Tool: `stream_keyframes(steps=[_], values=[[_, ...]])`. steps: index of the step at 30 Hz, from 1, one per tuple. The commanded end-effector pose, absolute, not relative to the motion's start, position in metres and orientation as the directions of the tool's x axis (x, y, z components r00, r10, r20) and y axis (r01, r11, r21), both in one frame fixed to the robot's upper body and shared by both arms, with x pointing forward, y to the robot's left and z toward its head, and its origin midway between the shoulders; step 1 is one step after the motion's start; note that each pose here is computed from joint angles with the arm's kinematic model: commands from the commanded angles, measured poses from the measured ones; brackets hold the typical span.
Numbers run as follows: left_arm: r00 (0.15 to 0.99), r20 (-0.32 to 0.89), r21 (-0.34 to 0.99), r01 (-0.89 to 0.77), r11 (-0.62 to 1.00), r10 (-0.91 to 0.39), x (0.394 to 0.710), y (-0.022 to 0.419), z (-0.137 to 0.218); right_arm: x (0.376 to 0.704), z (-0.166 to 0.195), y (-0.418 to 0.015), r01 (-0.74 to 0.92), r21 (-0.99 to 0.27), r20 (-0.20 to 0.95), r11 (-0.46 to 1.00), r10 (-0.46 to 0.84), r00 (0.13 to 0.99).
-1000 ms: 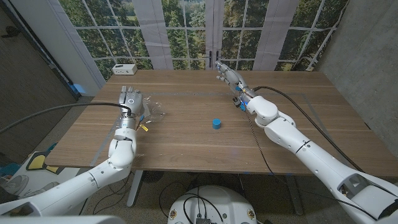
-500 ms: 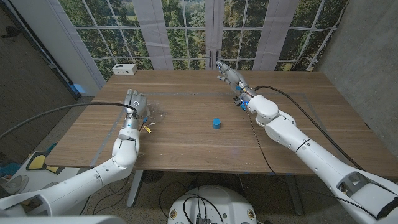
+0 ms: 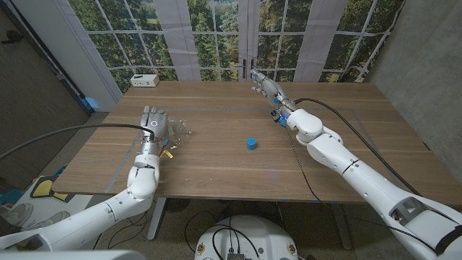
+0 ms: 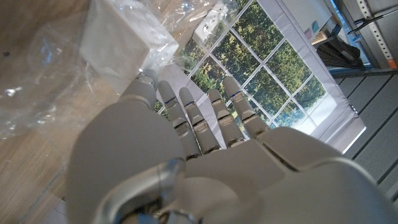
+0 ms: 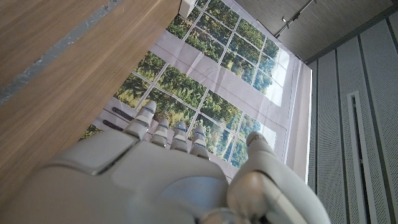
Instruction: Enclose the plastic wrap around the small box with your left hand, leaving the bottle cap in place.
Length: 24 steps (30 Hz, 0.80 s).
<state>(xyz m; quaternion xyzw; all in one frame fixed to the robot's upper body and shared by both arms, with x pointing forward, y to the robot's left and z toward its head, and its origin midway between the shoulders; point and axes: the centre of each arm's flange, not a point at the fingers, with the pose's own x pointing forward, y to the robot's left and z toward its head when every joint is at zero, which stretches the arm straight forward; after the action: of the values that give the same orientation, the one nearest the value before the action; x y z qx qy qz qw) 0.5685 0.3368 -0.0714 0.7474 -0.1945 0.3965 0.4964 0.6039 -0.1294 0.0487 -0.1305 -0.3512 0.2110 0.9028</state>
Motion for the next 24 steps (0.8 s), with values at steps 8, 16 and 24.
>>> stream_keyframes(steps=[8,16,24], values=[[0.381,0.909,0.416,-0.859,-0.299,0.168,0.545,0.345,-0.071,0.602,0.048,-0.129,-0.287,-0.382,0.576,0.878,0.47,0.669],[0.369,0.901,0.414,-0.888,-0.201,0.227,0.537,0.357,-0.06,0.602,0.047,-0.129,-0.291,-0.381,0.577,0.878,0.471,0.667],[0.429,0.835,0.508,-0.841,-0.184,0.344,0.527,0.381,-0.063,0.602,0.048,-0.128,-0.289,-0.385,0.579,0.877,0.473,0.664]])
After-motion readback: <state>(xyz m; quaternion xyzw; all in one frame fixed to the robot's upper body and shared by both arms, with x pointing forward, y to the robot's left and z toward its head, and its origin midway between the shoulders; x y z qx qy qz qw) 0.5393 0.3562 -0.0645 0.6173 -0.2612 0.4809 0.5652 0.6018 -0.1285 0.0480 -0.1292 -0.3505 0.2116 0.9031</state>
